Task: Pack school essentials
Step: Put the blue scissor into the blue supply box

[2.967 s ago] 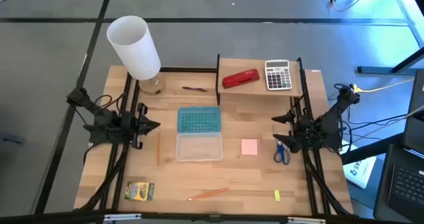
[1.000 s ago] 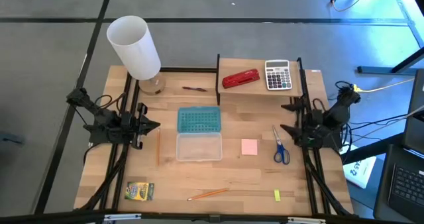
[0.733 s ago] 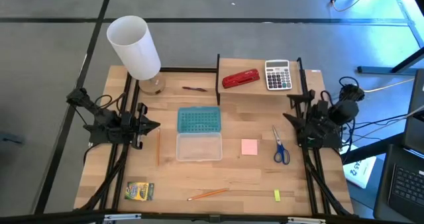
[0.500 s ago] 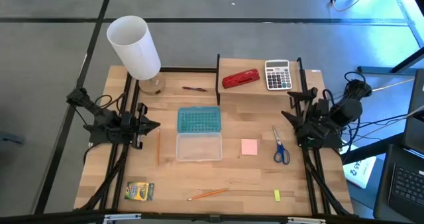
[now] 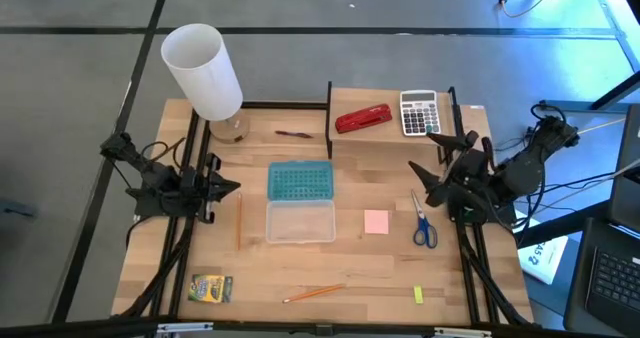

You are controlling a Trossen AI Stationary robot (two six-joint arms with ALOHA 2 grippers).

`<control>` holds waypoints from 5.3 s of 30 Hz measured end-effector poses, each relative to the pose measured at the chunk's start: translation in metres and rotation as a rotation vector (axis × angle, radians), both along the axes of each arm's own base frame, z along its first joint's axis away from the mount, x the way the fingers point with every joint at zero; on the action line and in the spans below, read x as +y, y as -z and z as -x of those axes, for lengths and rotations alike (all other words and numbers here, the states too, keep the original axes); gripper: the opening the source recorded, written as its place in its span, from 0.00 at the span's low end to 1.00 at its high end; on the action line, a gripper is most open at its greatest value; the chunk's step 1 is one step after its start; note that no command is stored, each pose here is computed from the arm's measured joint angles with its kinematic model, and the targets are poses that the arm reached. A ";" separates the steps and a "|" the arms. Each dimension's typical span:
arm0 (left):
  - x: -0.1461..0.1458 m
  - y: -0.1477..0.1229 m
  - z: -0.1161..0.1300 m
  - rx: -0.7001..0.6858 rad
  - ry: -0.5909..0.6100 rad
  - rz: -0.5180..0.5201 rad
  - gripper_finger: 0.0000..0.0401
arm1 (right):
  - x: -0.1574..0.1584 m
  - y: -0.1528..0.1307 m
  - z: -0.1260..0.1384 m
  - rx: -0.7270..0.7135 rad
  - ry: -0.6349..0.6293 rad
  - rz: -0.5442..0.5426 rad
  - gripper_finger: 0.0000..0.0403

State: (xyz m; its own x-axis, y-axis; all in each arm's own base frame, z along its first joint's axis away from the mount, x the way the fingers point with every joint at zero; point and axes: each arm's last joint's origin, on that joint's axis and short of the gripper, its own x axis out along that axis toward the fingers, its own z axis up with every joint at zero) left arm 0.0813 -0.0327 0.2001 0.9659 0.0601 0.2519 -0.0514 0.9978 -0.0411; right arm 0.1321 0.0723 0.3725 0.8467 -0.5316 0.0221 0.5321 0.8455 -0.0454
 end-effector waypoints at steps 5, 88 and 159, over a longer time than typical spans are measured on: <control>0.003 -0.020 0.004 -0.011 -0.003 -0.019 0.00 | -0.001 0.002 -0.015 0.136 -0.203 -0.042 0.98; -0.051 -0.148 -0.124 0.901 0.054 -0.116 0.00 | 0.008 0.103 -0.067 0.834 0.067 -1.360 0.98; -0.052 -0.148 -0.127 0.892 0.025 0.011 0.00 | 0.061 0.186 -0.087 1.028 0.537 -1.307 0.69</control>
